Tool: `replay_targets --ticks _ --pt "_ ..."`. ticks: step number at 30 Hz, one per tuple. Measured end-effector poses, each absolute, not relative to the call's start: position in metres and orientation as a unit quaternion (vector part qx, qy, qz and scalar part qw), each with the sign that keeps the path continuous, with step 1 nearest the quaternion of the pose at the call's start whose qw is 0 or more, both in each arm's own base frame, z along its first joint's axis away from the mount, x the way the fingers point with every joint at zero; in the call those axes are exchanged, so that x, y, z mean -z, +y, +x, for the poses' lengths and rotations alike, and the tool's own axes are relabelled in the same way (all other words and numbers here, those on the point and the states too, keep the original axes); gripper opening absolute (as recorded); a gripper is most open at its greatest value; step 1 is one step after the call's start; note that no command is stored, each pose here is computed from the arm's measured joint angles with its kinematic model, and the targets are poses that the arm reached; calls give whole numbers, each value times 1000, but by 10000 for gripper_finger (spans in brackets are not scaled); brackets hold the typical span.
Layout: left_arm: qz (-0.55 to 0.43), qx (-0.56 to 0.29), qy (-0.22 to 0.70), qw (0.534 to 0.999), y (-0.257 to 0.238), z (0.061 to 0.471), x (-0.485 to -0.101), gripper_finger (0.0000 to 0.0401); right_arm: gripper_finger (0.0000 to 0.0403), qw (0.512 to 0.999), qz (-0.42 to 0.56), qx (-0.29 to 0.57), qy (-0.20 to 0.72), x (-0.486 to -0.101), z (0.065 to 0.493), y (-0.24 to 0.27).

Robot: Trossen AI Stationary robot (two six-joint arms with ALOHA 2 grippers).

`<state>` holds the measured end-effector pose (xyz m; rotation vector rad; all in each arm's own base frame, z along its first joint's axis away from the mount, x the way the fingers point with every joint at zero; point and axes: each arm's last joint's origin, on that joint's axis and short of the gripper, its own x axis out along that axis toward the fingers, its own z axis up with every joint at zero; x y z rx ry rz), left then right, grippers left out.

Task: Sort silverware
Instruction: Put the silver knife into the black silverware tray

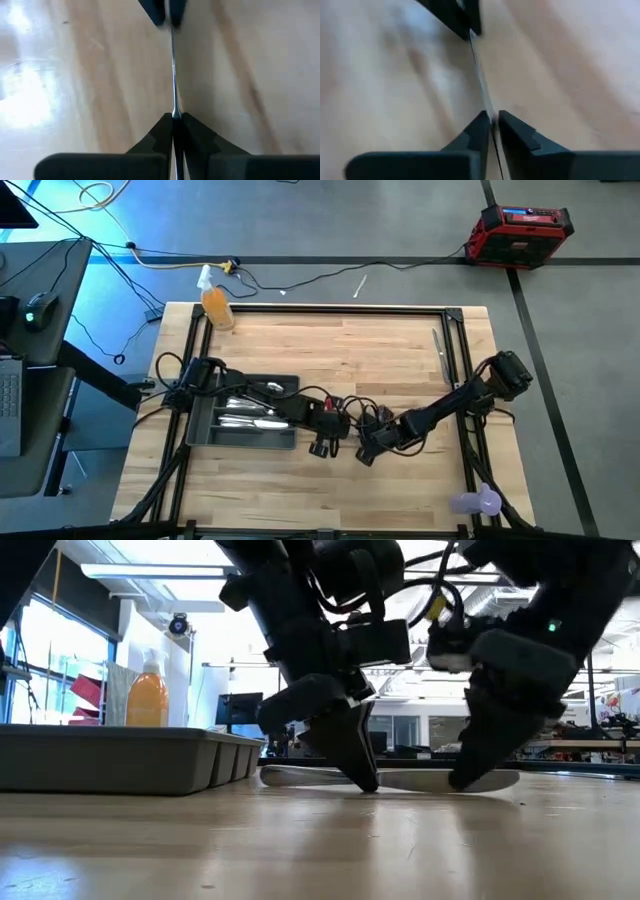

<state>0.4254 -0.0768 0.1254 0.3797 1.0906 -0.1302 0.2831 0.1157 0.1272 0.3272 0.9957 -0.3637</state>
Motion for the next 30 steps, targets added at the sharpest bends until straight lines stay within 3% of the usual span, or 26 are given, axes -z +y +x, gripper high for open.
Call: replay_targets --ticks 4,8,17,24,30 --pt "203 49 524 825 -84 416 -139 5 97 850 145 184 473 -171 283 116" --pt "211 25 514 831 -91 403 -190 2 138 850 142 191 469 -207 277 122" --pt "131 -6 568 813 -107 315 -273 1 153 899 86 211 373 -232 264 156" --pt "55 -50 601 796 -98 241 -268 0 153 902 94 220 359 -232 259 163" --pt "14 -79 632 771 -81 194 -231 0 153 904 96 221 353 -232 260 164"
